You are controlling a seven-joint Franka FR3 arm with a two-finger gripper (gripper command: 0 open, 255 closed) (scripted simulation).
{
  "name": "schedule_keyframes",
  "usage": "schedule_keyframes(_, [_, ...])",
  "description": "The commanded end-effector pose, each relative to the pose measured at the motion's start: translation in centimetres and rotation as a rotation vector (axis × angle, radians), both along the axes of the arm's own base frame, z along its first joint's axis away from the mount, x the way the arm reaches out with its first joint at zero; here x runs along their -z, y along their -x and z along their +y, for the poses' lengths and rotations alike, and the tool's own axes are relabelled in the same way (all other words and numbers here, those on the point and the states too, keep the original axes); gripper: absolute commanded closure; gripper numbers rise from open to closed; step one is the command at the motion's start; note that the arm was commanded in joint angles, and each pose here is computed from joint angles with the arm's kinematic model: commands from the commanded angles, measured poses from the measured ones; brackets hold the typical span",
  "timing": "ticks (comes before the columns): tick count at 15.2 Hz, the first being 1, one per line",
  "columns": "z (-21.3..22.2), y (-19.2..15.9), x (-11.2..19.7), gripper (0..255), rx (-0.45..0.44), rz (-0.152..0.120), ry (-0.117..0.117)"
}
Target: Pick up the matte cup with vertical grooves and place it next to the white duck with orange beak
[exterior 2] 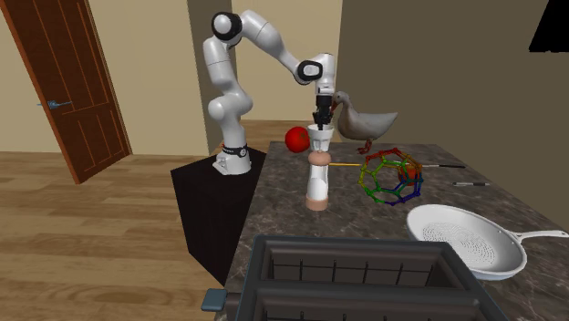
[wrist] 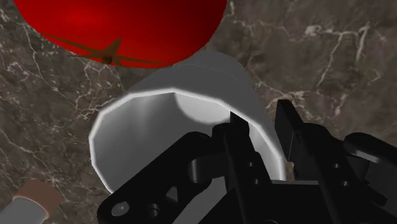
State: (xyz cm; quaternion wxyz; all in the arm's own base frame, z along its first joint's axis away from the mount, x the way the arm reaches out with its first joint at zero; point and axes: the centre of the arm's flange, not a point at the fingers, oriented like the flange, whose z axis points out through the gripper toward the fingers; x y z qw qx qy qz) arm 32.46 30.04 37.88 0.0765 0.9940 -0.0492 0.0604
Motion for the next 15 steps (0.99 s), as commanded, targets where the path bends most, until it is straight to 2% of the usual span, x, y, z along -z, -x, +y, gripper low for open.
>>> schedule_keyframes(1, [-1.0, 0.8, 1.3, 0, 0.015, 0.069, 0.056])
schedule_keyframes(3, [-1.1, 1.3, 0.4, 0, 0.015, 0.07, 0.055])
schedule_keyframes(6, [-0.9, 0.6, 1.4, 0, 0.015, 0.07, 0.057])
schedule_keyframes(10, [0.2, 0.8, -3.5, 0, 0.015, 0.07, 0.057])
schedule_keyframes(15, [0.2, 0.8, -3.5, 0, 0.015, 0.07, 0.057])
